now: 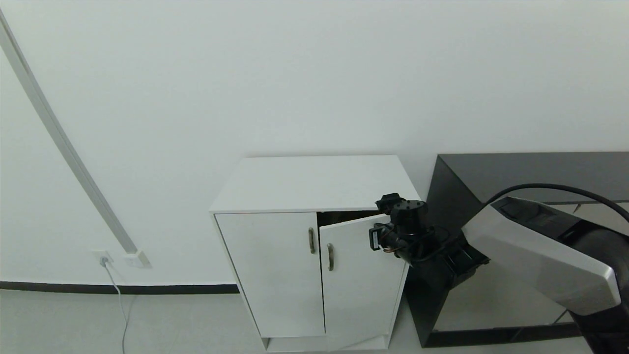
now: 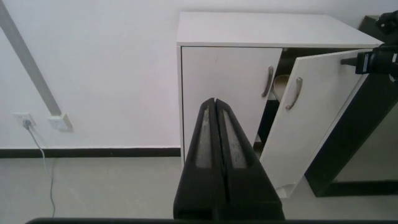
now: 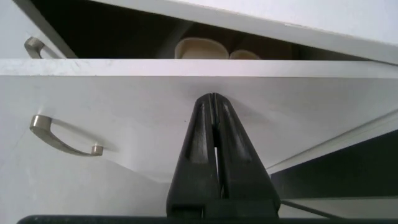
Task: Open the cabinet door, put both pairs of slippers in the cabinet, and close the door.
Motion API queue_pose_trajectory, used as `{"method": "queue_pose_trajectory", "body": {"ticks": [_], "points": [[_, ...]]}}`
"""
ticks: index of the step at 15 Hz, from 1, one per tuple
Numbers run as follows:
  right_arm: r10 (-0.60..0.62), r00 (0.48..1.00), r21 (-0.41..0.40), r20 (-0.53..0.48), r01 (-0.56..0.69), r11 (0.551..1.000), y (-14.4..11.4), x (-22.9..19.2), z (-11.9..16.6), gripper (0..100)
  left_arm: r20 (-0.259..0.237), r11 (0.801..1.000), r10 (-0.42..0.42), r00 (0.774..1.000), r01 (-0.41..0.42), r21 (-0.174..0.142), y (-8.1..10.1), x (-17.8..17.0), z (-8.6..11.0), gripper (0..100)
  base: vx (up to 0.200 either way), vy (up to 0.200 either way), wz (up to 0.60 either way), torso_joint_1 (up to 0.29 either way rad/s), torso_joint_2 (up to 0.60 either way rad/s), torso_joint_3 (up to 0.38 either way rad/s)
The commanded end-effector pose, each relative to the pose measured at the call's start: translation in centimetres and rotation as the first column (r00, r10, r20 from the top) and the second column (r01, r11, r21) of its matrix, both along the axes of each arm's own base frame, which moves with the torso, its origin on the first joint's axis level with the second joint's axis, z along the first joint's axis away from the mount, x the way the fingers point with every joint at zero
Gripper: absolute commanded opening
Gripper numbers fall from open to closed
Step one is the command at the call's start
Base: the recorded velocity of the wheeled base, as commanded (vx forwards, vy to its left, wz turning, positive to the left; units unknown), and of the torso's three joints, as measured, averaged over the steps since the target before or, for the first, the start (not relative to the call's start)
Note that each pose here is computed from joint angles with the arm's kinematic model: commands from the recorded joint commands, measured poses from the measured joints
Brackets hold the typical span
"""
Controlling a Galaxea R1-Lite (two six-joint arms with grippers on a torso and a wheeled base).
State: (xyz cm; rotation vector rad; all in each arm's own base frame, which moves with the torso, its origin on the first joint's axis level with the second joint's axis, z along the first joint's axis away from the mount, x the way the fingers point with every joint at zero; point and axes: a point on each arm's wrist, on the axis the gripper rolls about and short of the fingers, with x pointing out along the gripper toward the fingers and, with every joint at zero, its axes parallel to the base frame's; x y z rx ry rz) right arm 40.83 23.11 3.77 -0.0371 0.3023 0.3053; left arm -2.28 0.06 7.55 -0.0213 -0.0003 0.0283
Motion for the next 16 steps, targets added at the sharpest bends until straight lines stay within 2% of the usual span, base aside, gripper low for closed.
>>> {"method": "queue_pose_trajectory", "body": {"ticks": [1,16], "points": [[-0.004,1.0,0.004,0.01,0.004,1.0,0.1,0.5,0.0,0,0.0,1.0,0.001,1.0,-0.001,0.0,0.0,0.0,0.0,0,0.0,0.0,0.0,0.0,0.0,0.0],[-0.012,1.0,0.003,0.022,0.012,1.0,1.0,2.4,1.5,0,0.0,1.0,0.001,1.0,-0.001,0.0,0.0,0.0,0.0,0,0.0,0.0,0.0,0.0,0.0,0.0]]}}
